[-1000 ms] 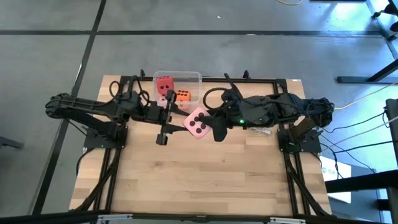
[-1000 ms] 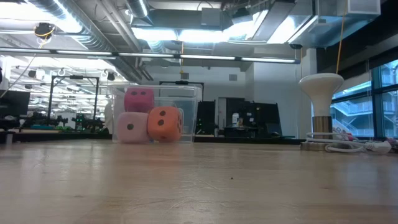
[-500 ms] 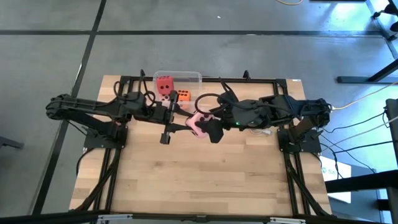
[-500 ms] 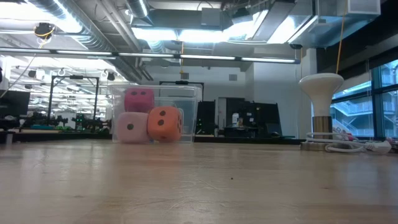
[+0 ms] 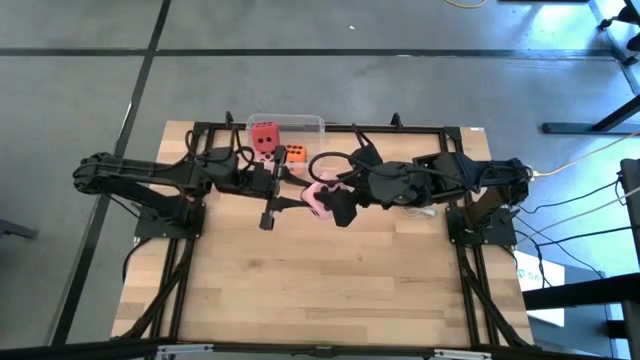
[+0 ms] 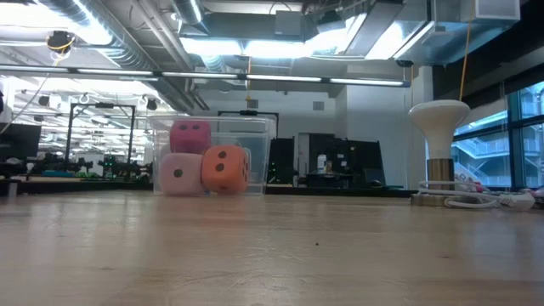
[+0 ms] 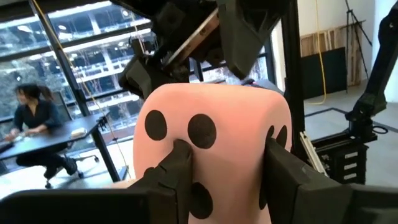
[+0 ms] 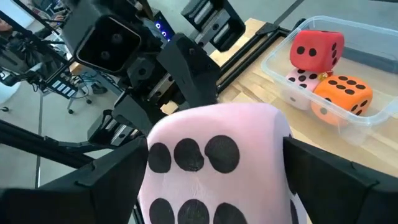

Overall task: Pick & Place Dice
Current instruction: Put the large pink dice into the transparent bin, then return to Home Position

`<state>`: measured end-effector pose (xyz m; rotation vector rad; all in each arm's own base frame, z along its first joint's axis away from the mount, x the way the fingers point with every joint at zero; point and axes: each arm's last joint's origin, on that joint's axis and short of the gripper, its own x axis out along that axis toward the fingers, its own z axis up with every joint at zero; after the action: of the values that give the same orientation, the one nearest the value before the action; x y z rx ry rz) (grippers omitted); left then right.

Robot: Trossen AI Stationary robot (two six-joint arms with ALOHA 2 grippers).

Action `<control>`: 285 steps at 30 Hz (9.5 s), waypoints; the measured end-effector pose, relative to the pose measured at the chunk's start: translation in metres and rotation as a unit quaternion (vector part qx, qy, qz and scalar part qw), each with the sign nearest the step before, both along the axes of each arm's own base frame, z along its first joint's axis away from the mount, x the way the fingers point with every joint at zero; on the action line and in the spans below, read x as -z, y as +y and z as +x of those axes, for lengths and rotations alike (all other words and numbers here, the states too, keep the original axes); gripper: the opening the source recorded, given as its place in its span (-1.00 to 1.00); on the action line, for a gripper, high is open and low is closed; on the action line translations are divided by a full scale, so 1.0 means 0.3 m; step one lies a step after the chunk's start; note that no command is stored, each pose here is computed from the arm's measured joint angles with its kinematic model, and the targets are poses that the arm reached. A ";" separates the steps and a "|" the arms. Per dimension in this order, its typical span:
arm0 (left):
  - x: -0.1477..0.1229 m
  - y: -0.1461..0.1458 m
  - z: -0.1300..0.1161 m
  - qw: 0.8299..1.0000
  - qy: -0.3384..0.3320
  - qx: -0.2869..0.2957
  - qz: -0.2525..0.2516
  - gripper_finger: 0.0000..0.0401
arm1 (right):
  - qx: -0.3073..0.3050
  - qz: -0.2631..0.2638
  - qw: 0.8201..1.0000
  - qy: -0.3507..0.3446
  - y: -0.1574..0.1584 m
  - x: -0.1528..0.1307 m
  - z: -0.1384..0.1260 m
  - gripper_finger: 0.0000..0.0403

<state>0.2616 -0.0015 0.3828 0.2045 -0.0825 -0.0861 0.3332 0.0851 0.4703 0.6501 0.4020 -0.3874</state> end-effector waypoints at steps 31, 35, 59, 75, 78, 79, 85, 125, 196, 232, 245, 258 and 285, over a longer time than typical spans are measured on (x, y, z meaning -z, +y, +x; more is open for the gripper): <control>0.071 0.358 -0.189 0.962 0.159 -0.150 -0.163 -0.58 | 0.114 -0.048 0.988 0.095 0.021 0.001 -0.232 0.79; 0.117 0.475 -0.234 0.944 0.191 -0.172 -0.206 -0.58 | 0.123 -0.050 0.982 0.133 0.043 0.028 -0.270 0.79; 0.304 0.704 -0.145 0.918 0.314 -0.216 -0.105 -0.59 | 0.160 -0.047 0.966 0.197 0.159 0.279 -0.294 0.43; 0.350 0.679 -0.101 0.902 0.369 -0.212 -0.069 -0.62 | 0.159 -0.047 0.967 0.191 0.161 0.279 -0.290 0.39; 0.351 0.678 -0.102 0.900 0.372 -0.216 -0.069 -0.62 | 0.154 -0.049 0.968 0.190 0.162 0.278 -0.288 0.39; 0.352 0.677 -0.102 0.900 0.373 -0.216 -0.068 -0.62 | 0.153 -0.048 0.969 0.189 0.163 0.278 -0.287 0.39; 0.352 0.670 -0.095 0.897 0.374 -0.223 -0.070 -0.63 | 0.152 -0.048 0.969 0.188 0.164 0.277 -0.286 0.39; 0.202 0.579 -0.181 0.908 0.307 -0.272 -0.088 0.02 | 0.147 -0.052 0.969 0.191 0.165 0.279 -0.284 0.39; 0.684 0.004 -0.567 0.951 0.018 -0.206 -0.229 -0.54 | 0.119 0.026 0.992 0.008 -0.108 0.149 -0.633 0.37; 0.686 0.005 -0.555 0.957 0.012 -0.219 -0.190 -0.51 | -0.048 -0.195 0.964 -0.173 -0.304 0.089 -1.005 0.37; 0.683 0.005 -0.555 0.957 0.010 -0.219 -0.190 -0.51 | -0.164 -0.148 0.949 -0.227 -0.301 0.363 -1.097 0.37; 0.682 0.005 -0.555 0.957 0.009 -0.219 -0.191 -0.50 | -0.275 -0.130 0.928 -0.216 -0.275 0.582 -1.079 0.37; 0.680 0.005 -0.556 0.957 0.008 -0.218 -0.192 -0.50 | -0.294 -0.179 0.890 -0.300 -0.211 0.841 -0.843 0.37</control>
<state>0.0949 -0.0001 0.1787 -0.1697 -0.0342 0.3681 0.0805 0.0219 0.2178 0.2353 -0.0805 0.3217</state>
